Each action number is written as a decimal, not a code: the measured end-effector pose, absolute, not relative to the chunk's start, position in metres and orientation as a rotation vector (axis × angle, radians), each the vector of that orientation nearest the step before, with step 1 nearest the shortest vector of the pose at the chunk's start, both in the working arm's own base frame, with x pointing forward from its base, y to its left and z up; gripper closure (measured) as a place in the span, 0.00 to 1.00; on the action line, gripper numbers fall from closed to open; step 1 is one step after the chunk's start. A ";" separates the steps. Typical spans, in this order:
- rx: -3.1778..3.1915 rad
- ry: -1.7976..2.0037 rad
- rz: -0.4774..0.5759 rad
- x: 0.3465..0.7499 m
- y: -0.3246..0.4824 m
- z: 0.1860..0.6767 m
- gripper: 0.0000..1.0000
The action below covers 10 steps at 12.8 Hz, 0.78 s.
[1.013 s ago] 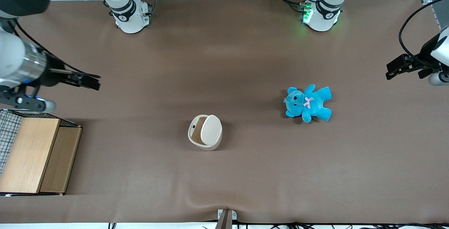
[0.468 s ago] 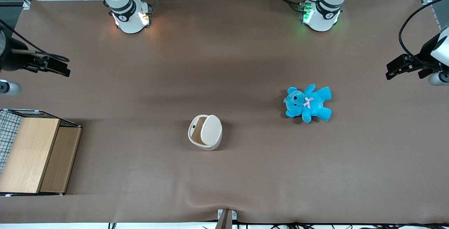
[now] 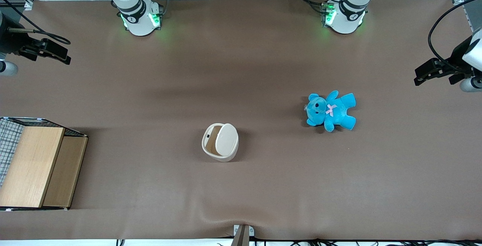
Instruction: Open trash can with right arm
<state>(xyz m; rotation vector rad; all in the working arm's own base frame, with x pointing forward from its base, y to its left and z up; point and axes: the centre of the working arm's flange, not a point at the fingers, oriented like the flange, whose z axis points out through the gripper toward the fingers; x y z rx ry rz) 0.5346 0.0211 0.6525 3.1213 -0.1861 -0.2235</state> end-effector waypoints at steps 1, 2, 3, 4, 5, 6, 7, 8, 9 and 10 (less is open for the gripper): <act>3.124 -0.167 -0.222 0.535 0.017 0.652 0.00; 3.127 -0.153 -0.221 0.535 0.011 0.653 0.00; 3.129 -0.147 -0.220 0.535 0.006 0.653 0.00; 3.130 -0.145 -0.220 0.535 0.003 0.653 0.00; 3.130 -0.143 -0.224 0.535 0.002 0.652 0.00; 3.130 -0.136 -0.226 0.536 0.002 0.648 0.00; 3.133 -0.115 -0.222 0.538 0.000 0.643 0.00; 3.135 -0.089 -0.222 0.539 -0.004 0.641 0.00; 3.137 -0.072 -0.222 0.539 -0.006 0.639 0.00; 3.138 -0.065 -0.224 0.539 -0.008 0.639 0.00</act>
